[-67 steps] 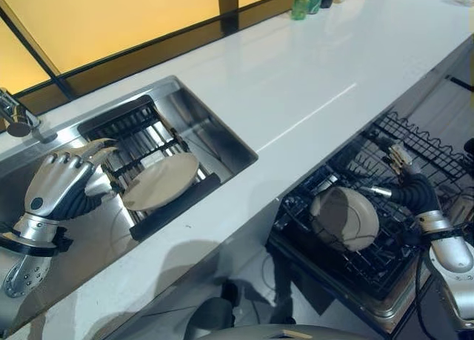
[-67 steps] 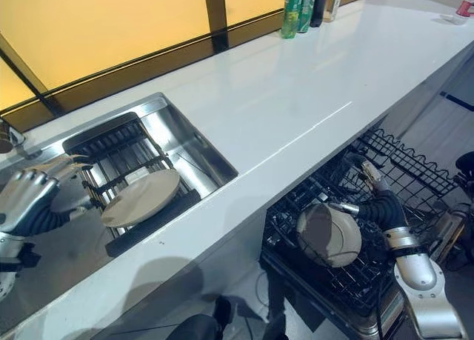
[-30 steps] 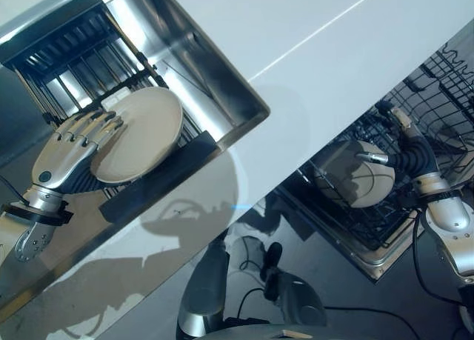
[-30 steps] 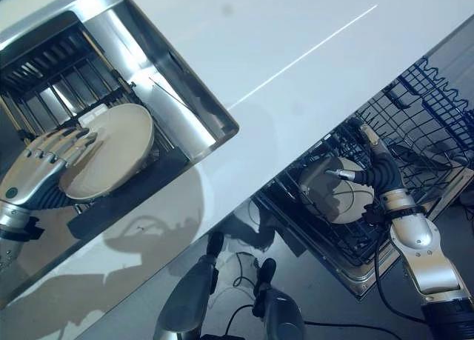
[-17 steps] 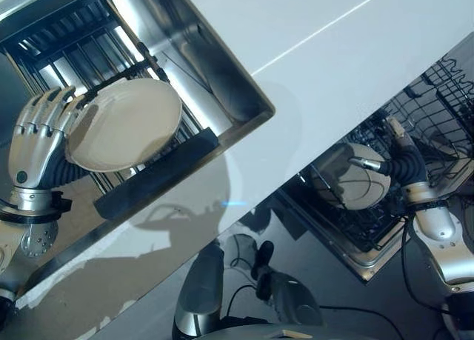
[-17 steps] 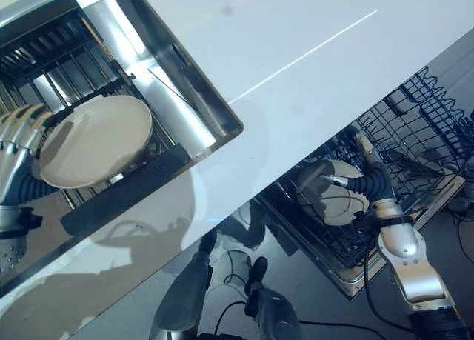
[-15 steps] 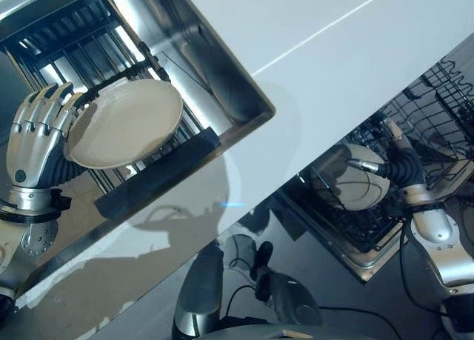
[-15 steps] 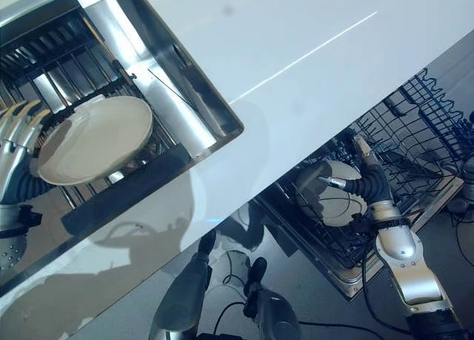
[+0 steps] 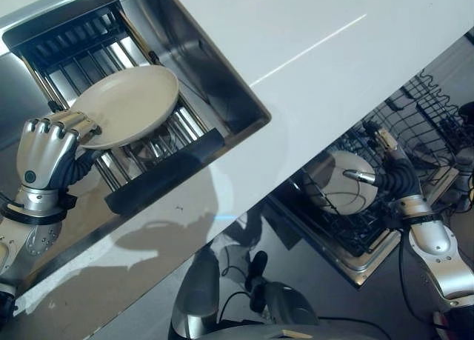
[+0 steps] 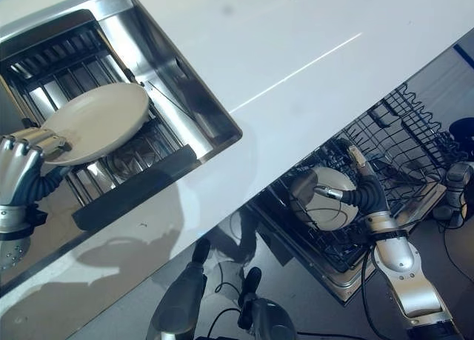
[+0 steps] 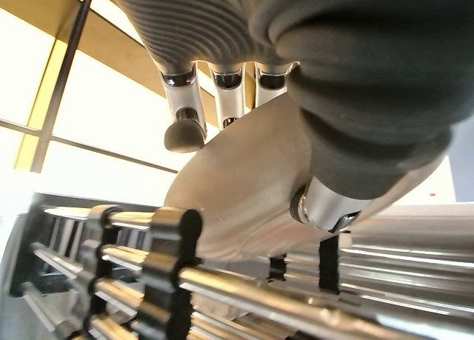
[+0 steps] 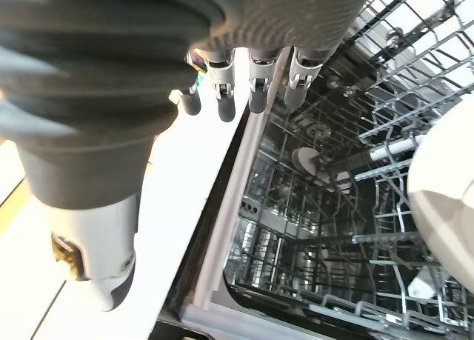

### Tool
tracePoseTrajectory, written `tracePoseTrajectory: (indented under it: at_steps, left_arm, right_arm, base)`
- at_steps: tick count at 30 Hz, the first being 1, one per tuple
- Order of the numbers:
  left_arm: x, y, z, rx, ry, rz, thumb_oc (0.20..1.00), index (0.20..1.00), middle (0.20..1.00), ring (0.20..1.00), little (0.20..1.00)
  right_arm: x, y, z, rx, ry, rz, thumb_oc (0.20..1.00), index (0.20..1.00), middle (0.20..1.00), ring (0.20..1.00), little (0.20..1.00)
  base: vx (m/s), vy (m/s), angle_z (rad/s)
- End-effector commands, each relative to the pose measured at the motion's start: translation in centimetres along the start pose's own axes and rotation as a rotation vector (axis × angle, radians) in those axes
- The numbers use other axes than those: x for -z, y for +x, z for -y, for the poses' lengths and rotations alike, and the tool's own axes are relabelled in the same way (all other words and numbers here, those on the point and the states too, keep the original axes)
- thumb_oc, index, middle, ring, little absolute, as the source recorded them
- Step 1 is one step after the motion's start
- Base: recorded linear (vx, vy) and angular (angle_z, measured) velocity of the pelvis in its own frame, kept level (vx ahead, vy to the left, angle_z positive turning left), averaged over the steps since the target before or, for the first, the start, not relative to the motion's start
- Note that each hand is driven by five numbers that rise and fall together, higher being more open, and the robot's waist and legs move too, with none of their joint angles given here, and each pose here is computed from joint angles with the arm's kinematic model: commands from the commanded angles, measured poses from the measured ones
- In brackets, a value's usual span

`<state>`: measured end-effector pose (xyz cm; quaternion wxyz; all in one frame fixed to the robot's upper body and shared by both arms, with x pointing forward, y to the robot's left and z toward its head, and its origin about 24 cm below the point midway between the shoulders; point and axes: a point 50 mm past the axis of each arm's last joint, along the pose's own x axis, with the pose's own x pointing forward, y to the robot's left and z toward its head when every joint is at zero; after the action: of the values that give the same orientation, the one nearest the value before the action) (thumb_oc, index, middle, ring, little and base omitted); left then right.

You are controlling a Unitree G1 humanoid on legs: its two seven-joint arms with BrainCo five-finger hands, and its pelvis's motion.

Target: Pick up plates and place into dishwasher.

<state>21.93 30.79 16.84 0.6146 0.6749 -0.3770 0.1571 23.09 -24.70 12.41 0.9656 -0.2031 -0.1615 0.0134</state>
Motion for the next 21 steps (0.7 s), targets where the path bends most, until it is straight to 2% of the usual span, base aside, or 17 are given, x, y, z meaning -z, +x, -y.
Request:
tracePoseTrajectory:
  at_steps: [1, 9, 21]
  left_arm:
    - [-3.8, -2.4, 2.9, 0.004, -0.193, -0.076, 0.200, 0.200, 0.200, 0.200, 0.200]
    - [-3.3, -3.4, 2.4, -0.010, -0.166, -0.119, 0.200, 0.200, 0.200, 0.200, 0.200]
    - [-1.7, -3.1, -1.9, -0.119, -0.111, -0.066, 0.200, 0.200, 0.200, 0.200, 0.200]
  right_arm:
    - [-1.8, 0.7, -0.6, 0.036, 0.085, 0.124, 1.000, 1.000, 1.000, 1.000, 1.000]
    - [-1.5, 0.3, -0.4, 0.052, 0.071, 0.109, 1.000, 1.000, 1.000, 1.000, 1.000]
    - [-0.3, -1.1, 0.4, 0.088, 0.000, 0.022, 1.000, 1.000, 1.000, 1.000, 1.000]
  base:
    - [0.00, 0.000, 0.00]
    - [0.00, 0.000, 0.00]
    - [0.01, 0.015, 0.00]
